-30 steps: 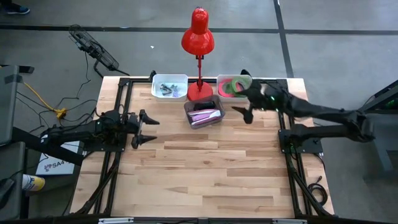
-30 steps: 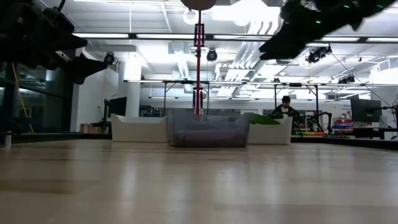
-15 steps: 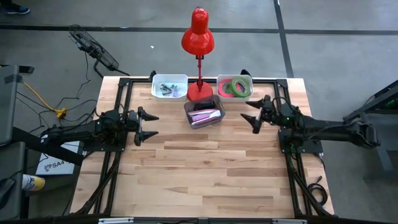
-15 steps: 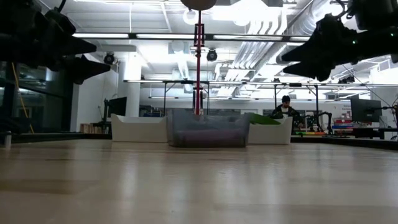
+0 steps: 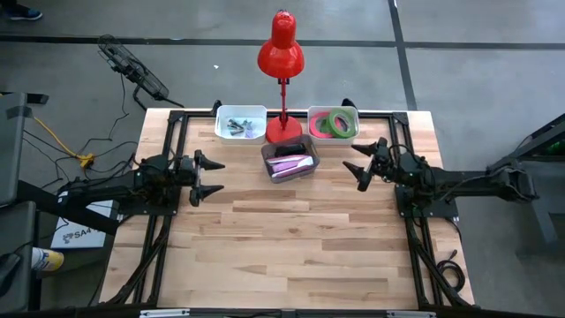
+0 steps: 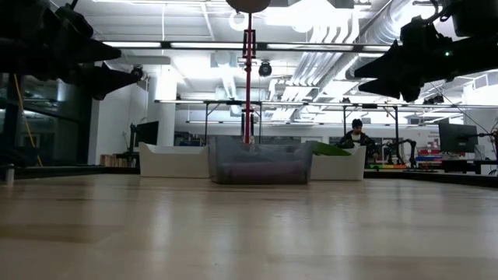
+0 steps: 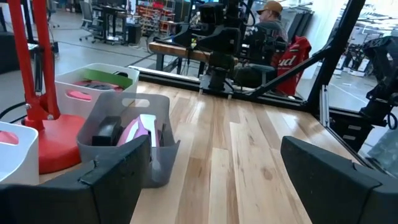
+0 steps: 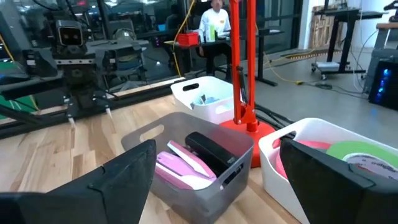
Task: Pick and place Stapler, Stapler remover, tape
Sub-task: Return to Home Position
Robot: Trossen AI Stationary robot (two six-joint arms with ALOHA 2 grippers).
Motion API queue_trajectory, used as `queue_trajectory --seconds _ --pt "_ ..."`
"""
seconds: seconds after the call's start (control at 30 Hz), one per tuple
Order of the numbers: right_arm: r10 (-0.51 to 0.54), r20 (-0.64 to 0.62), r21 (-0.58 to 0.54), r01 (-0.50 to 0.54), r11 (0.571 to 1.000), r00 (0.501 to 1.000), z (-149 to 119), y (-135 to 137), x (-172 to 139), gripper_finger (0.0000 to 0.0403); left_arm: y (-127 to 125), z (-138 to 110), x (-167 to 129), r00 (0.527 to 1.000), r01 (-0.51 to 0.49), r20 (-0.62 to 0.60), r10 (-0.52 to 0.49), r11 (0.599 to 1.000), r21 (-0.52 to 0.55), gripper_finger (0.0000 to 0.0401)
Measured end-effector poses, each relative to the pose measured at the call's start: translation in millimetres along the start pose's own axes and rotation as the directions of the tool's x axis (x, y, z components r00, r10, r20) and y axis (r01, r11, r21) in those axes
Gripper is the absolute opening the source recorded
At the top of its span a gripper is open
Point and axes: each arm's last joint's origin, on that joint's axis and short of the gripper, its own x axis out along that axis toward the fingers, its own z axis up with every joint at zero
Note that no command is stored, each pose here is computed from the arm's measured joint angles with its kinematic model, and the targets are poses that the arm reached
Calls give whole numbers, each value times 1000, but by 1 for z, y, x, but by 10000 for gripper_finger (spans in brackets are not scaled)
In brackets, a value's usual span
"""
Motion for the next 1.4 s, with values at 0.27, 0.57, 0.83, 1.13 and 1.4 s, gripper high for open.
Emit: queue_trajectory --seconds 0.27,0.57,0.83,1.13,1.4 --pt "-23 16 -14 23 1000 1000 0 9 -4 332 -1 2 -1 1000 4 3 -4 1000 4 356" --pt "-86 -9 -22 86 996 996 -6 18 -2 332 0 -1 -1 1000 -9 -26 9 1000 2 356" --pt "-116 -28 -26 115 993 993 -14 26 6 332 1 -2 -1 999 -25 -43 26 1000 13 356" --pt "-142 -4 -22 142 990 990 -16 35 8 332 1 -2 -1 999 -28 -42 30 999 38 356" --pt "-176 31 -97 178 979 984 -11 37 0 332 1 -2 -1 999 -22 -43 23 999 37 356"
